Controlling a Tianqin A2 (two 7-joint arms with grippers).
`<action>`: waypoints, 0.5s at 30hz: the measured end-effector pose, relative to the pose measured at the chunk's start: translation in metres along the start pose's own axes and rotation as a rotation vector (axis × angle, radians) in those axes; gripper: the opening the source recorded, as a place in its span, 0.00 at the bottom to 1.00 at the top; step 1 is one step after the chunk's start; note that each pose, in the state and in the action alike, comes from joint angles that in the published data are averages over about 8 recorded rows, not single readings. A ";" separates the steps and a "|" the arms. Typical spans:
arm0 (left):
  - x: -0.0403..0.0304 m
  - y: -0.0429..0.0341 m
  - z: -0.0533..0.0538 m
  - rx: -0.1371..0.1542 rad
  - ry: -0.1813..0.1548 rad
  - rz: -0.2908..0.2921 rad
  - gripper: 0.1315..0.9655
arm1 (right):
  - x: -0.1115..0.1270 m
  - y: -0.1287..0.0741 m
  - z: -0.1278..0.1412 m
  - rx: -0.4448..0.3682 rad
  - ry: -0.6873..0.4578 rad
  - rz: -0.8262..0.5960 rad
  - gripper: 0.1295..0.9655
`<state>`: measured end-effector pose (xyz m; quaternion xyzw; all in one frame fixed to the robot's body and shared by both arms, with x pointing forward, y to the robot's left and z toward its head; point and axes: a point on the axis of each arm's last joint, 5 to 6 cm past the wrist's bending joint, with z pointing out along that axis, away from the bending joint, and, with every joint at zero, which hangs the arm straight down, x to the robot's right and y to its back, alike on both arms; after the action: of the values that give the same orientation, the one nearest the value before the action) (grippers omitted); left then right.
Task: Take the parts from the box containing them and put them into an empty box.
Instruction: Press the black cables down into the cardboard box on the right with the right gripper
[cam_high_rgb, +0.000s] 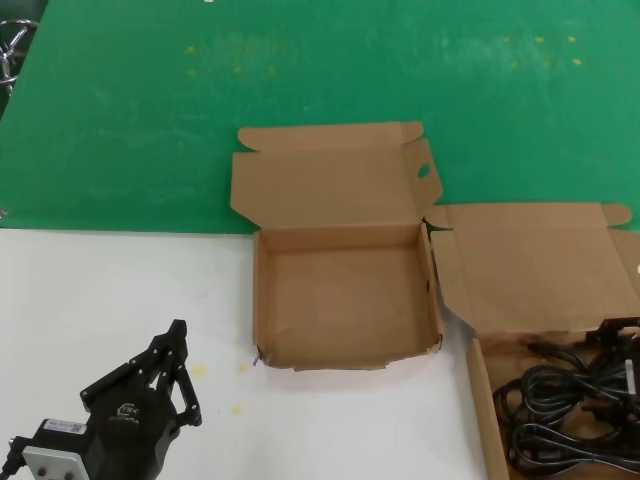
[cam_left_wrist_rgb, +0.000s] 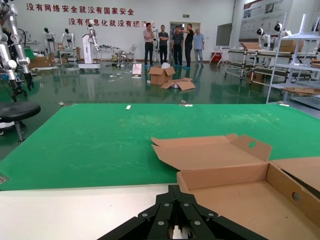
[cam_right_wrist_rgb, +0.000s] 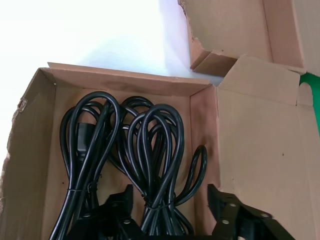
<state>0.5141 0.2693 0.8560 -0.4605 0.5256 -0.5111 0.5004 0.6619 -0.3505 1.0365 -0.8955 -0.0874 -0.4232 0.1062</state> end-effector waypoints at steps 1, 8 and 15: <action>0.0000 0.0000 0.000 0.000 0.000 0.000 0.00 | -0.001 0.000 0.000 -0.001 0.000 0.004 0.62; 0.0000 0.0000 0.000 0.000 0.000 0.000 0.00 | -0.006 0.000 0.001 -0.006 -0.003 0.022 0.44; 0.0000 0.0000 0.000 0.000 0.000 0.000 0.00 | -0.013 0.002 0.004 -0.003 -0.003 0.036 0.27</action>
<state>0.5141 0.2693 0.8560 -0.4605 0.5256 -0.5111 0.5004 0.6575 -0.3521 1.0239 -0.8978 -0.0709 -0.4199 0.1124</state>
